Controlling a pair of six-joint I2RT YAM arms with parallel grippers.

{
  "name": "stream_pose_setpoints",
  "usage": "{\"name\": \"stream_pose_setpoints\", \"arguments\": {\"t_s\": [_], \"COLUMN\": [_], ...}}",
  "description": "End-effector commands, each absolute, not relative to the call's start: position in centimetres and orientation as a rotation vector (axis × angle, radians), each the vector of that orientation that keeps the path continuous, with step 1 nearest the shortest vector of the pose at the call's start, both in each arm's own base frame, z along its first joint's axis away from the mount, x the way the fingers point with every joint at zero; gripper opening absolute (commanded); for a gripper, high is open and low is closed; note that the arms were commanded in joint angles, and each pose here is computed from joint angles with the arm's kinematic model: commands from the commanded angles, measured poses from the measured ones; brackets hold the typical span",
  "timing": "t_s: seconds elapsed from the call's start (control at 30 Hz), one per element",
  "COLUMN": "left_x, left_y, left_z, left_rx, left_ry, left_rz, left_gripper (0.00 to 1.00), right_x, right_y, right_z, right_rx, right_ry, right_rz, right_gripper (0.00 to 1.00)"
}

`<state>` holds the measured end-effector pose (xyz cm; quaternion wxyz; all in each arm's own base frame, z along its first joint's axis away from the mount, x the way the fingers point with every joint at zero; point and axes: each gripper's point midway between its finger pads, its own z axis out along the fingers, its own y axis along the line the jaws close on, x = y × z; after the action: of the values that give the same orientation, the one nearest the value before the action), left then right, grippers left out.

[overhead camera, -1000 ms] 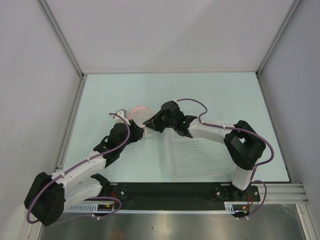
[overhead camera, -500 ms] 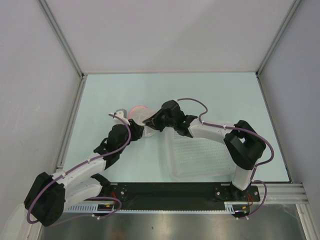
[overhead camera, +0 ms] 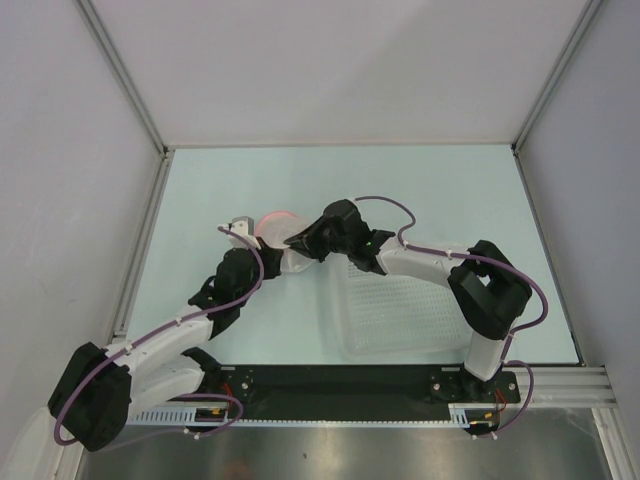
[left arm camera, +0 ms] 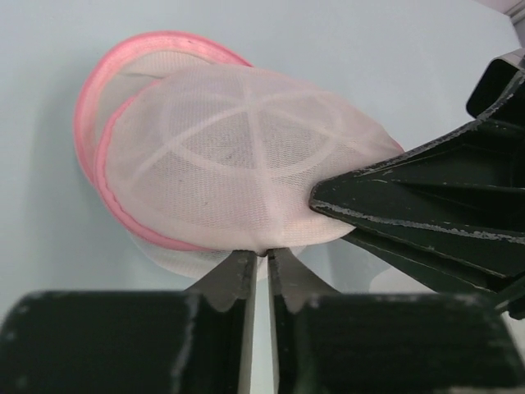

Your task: Place the bra in the laundry bag and zip it closed

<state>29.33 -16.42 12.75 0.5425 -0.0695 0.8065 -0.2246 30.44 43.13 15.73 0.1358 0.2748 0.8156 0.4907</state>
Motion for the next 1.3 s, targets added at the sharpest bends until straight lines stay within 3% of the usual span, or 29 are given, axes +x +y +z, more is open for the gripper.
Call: {"name": "stream_pose_setpoints", "arguments": {"t_s": [0.0, 0.07, 0.47, 0.7, 0.93, 0.97, 1.0, 1.07, 1.1, 1.2, 1.27], "left_x": [31.5, 31.8, 30.1, 29.1, 28.8, 28.8, 28.7, 28.7, 28.7, 28.5, 28.7], "left_y": [-16.0, -15.2, -11.3, -9.5, -13.6, -14.0, -14.5, -16.8, -17.4, -19.3, -20.1], "left_z": [17.1, 17.1, 14.1, 12.9, 15.0, 15.3, 15.4, 16.7, 17.1, 18.1, 17.9], "left_rx": [-0.219, -0.254, -0.453, -0.542, -0.312, -0.279, -0.244, -0.141, -0.113, -0.028, 0.004], "left_ry": [1.784, 1.782, 1.899, 1.951, 1.985, 1.988, 1.998, 1.980, 1.969, 1.952, 1.983], "left_rz": [-0.502, -0.458, -0.300, -0.362, -0.573, -0.590, -0.609, -0.723, -0.762, -0.863, -0.886], "left_gripper": [0.08, 0.00, 0.00, 0.00, 0.00, 0.00, 0.00, 0.00, 0.00, 0.00, 0.00], "right_x": [28.2, 28.2, 29.9, 32.6, 34.5, 34.9, 35.1, 35.3, 34.8, 33.3, 31.9], "right_y": [44.1, 43.9, 41.4, 39.5, 38.6, 38.3, 38.0, 37.3, 36.9, 36.0, 35.1], "right_z": [17.0, 17.0, 16.8, 17.4, 16.5, 16.6, 16.8, 16.5, 16.4, 15.9, 16.5], "right_rx": [0.724, 0.728, 0.649, 0.436, 0.213, 0.197, 0.185, 0.140, 0.134, 0.116, 0.141], "right_ry": [2.418, 2.418, 2.393, 2.396, 2.449, 2.435, 2.427, 2.433, 2.457, 2.468, 2.438], "right_rz": [1.489, 1.488, 1.438, 1.411, 1.319, 1.298, 1.273, 1.179, 1.145, 1.052, 1.015], "right_gripper": [0.00, 0.00, 0.00, 0.00, 0.00, 0.04, 0.21, 0.33, 0.46, 0.67, 0.71]}}
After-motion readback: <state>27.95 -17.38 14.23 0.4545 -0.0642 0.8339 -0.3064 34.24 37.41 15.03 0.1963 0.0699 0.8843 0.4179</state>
